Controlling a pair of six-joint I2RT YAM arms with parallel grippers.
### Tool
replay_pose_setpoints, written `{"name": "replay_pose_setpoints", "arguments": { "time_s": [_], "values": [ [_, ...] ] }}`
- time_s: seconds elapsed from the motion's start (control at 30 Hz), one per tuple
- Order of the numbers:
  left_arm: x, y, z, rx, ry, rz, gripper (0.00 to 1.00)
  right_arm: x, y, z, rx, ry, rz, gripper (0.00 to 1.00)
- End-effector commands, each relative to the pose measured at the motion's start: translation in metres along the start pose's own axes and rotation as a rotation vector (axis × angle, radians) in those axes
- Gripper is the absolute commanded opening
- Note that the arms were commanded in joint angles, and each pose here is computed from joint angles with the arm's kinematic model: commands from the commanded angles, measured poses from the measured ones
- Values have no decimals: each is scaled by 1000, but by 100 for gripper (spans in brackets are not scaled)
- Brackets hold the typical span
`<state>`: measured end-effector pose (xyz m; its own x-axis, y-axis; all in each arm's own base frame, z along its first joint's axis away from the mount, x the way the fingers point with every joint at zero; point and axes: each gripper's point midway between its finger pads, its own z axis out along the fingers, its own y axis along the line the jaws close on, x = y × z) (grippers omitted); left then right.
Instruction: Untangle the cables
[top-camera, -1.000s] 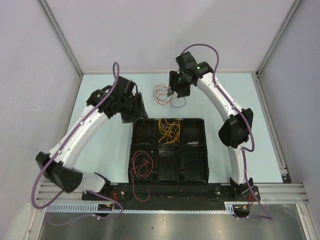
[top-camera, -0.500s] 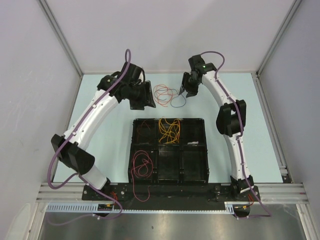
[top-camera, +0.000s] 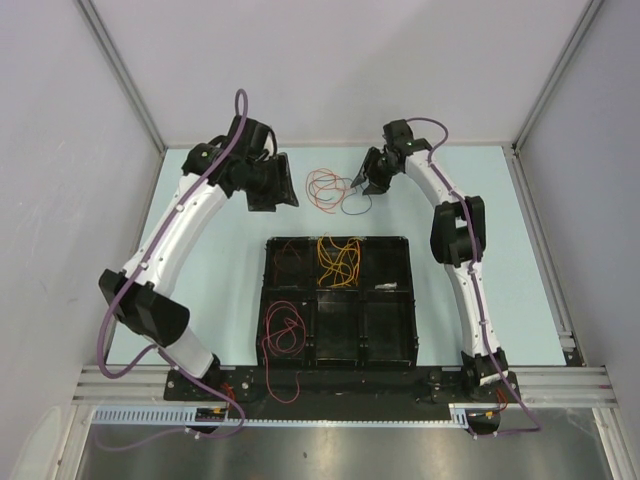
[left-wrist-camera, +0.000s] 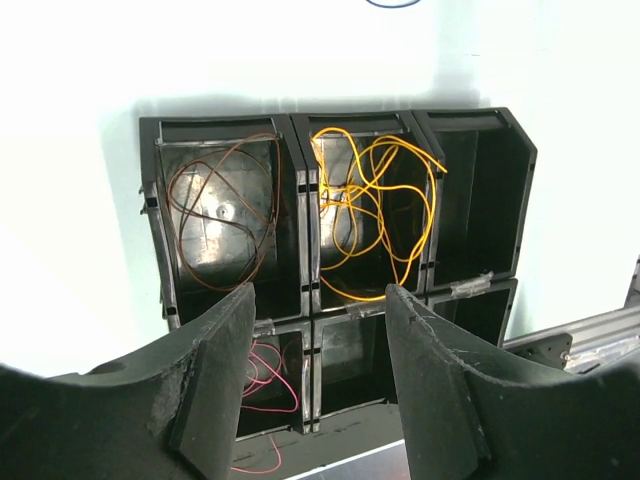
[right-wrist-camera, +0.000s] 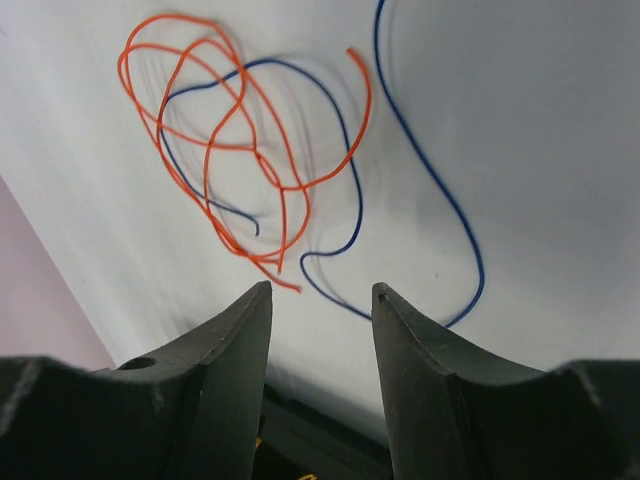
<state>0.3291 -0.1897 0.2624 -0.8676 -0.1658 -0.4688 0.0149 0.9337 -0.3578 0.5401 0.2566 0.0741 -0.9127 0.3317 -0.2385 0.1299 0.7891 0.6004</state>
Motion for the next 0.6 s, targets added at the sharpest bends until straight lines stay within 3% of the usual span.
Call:
{"name": "replay_pose_setpoints", "arguments": {
  "time_s": [0.0, 0.4, 0.57],
  "values": [
    [-13, 4, -7, -23, -38, 20, 59, -15, 10, 9, -84, -26, 32, 49],
    [-23, 15, -11, -76, -58, -7, 59, -19, 1, 40, -139, -10, 107, 44],
    [-22, 15, -14, -77, -59, -17, 59, -20, 3, 45, -158, -11, 117, 25]
  ]
}}
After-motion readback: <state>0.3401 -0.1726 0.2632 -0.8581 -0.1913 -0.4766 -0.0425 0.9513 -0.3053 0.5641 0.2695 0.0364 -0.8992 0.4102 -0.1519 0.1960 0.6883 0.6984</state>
